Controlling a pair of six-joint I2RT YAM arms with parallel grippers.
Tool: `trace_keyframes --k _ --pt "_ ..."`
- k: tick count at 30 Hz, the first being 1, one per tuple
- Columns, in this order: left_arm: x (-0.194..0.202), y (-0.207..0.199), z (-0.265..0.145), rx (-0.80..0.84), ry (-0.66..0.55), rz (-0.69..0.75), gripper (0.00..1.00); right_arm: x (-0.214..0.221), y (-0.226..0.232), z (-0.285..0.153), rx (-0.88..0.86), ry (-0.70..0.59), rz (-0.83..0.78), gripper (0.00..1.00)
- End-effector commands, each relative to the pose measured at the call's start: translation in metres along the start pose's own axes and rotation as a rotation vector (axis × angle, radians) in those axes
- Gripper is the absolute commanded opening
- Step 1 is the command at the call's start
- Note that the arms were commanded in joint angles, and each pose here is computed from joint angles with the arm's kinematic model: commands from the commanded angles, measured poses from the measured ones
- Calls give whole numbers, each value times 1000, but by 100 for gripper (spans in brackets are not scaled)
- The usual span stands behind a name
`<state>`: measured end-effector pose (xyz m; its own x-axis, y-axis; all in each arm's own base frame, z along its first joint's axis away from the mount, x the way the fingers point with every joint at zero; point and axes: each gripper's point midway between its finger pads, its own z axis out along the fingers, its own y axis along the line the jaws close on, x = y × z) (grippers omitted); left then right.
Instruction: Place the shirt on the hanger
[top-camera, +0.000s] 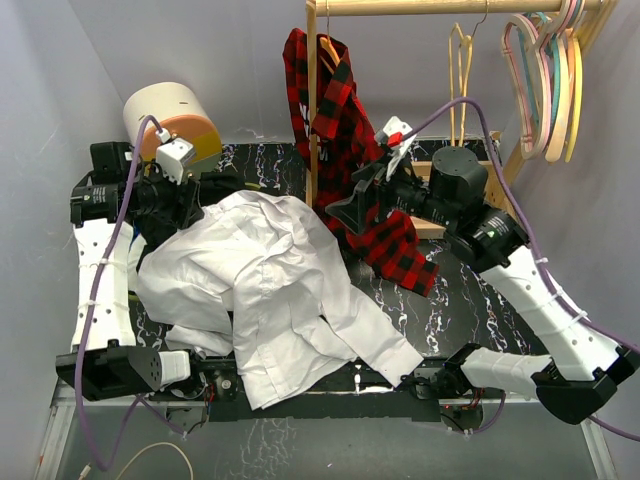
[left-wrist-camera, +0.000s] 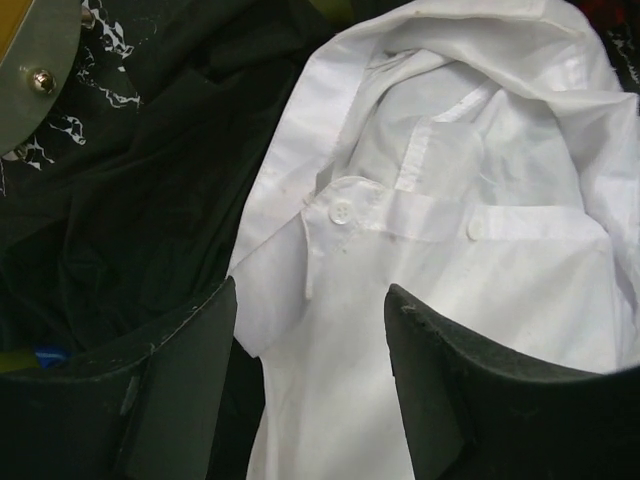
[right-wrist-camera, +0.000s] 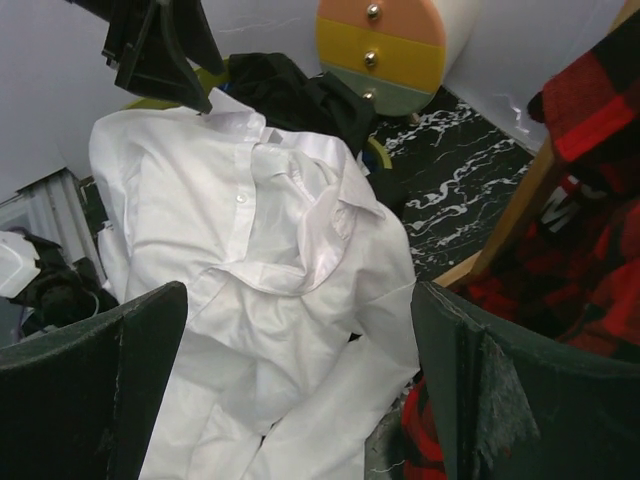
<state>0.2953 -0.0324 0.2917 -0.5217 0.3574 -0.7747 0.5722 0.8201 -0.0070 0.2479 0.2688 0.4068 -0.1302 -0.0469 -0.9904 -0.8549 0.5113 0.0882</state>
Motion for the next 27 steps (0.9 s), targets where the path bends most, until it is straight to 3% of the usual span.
trace_keyframes --k 1,4,8,12,17,22,27 --pt "2 20 14 -63 18 46 58 -67 -7 -38 135 -167 -110 99" --pt "2 25 18 -84 5 63 49 -107 -24 -63 284 -280 -142 98" --pt "-1 11 23 -25 -19 87 30 -150 -55 -111 557 -458 -123 98" --pt "-4 -30 26 108 -34 125 2 -156 -104 -128 863 -385 -158 99" --pt "10 -92 22 214 41 258 0 -155 -139 -123 1058 -273 -172 99" --pt "47 -107 5 234 160 308 0 -138 -156 -101 1057 -213 -118 98" --pt "72 -123 -8 271 220 302 8 -112 -186 -105 1134 -156 -66 98"
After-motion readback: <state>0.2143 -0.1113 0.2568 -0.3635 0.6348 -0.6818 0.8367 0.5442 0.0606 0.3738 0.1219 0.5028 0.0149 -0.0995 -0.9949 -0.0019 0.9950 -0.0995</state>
